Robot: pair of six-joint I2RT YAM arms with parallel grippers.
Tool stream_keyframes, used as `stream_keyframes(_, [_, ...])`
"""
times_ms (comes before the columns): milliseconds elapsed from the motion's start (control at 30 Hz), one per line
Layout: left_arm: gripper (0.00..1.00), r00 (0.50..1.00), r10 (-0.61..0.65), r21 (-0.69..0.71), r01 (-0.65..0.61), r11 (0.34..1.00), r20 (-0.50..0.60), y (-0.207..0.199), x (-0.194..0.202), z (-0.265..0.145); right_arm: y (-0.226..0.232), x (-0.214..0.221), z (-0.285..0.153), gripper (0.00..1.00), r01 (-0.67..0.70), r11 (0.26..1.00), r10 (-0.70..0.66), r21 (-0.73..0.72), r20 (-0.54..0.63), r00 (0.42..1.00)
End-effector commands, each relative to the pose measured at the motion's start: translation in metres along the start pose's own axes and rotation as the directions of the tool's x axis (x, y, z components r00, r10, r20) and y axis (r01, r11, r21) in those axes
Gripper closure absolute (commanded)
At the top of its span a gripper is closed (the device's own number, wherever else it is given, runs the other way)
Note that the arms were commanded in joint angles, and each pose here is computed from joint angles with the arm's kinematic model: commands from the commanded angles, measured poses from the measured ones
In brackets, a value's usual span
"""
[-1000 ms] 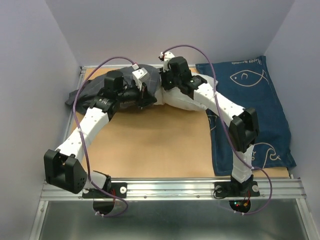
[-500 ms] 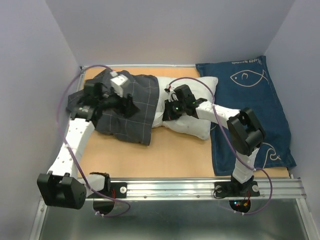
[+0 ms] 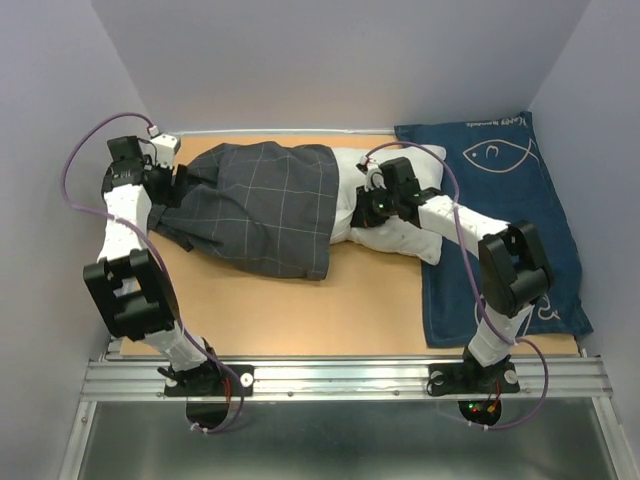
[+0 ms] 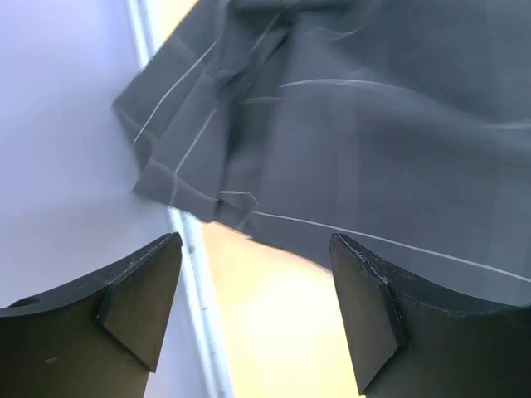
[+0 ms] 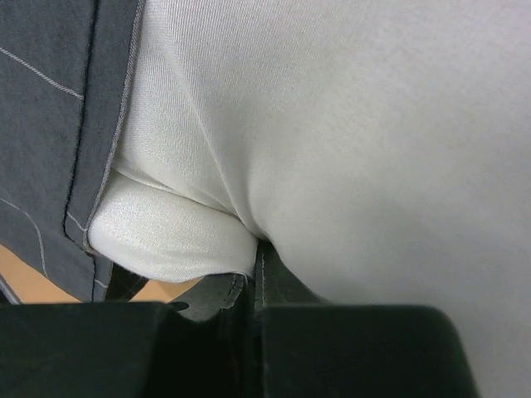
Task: Put the pillow into the pillowcase
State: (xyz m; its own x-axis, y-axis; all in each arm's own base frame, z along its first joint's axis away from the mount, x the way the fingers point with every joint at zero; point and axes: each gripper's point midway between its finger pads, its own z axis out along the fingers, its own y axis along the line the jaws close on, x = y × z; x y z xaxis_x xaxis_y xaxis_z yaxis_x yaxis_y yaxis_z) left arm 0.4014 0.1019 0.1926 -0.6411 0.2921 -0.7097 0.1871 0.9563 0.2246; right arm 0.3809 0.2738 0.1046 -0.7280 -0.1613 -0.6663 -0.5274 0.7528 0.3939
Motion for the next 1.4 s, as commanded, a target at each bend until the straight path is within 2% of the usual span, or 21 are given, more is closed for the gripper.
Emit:
stream_keyframes(0, [0.17, 0.997, 0.072, -0.120, -0.068, 0.990, 0.024, 0.049, -0.035, 0.017, -0.048, -0.009, -0.035, 0.99, 0.066, 0.983, -0.069, 0.172, 0.009, 0.998])
stream_keyframes(67, [0.17, 0.996, 0.087, -0.078, -0.089, 0.993, -0.031, 0.053, -0.027, 0.055, -0.054, -0.012, -0.041, 0.99, 0.084, 0.978, -0.087, 0.189, 0.009, 0.996])
stream_keyframes(233, [0.19, 0.994, 0.088, -0.120, -0.096, 0.988, -0.066, 0.078, -0.032, 0.099, -0.055, -0.014, -0.045, 0.99, 0.137, 0.972, -0.138, 0.189, -0.005, 0.990])
stream_keyframes(400, [0.24, 0.990, 0.106, 0.013, -0.105, 0.994, -0.091, 0.061, -0.022, 0.128, -0.055, -0.015, -0.046, 1.00, 0.158, 0.970, -0.157, 0.184, -0.021, 0.987])
stream_keyframes(533, [0.28, 0.985, 0.119, 0.057, -0.113, 0.992, -0.121, 0.052, -0.008, 0.130, -0.056, -0.013, -0.043, 0.99, 0.166, 0.970, -0.162, 0.180, -0.034, 0.986])
stream_keyframes(633, [0.28, 0.981, 0.124, 0.089, -0.111, 0.990, -0.147, 0.044, 0.016, 0.122, -0.056, -0.014, -0.043, 1.00, 0.166, 0.970, -0.162, 0.177, -0.034, 0.986])
stream_keyframes(800, [0.26, 0.993, 0.099, 0.111, -0.090, 0.990, -0.070, 0.041, 0.002, 0.091, -0.055, -0.012, -0.044, 0.99, 0.161, 0.971, -0.157, 0.175, -0.037, 0.987])
stream_keyframes(967, [0.25, 0.989, 0.122, 0.136, -0.110, 0.985, -0.084, 0.038, 0.000, 0.078, -0.055, -0.013, -0.044, 0.99, 0.160, 0.972, -0.156, 0.174, -0.035, 0.987])
stream_keyframes(1100, [0.25, 0.983, 0.139, 0.158, -0.120, 0.980, -0.116, 0.035, 0.011, 0.082, -0.055, -0.013, -0.042, 0.99, 0.157, 0.973, -0.152, 0.171, -0.040, 0.987])
stream_keyframes(1367, [0.25, 0.978, 0.106, 0.189, -0.071, 0.979, -0.181, 0.033, 0.036, 0.126, -0.056, -0.014, -0.043, 0.99, 0.171, 0.969, -0.164, 0.176, -0.053, 0.985])
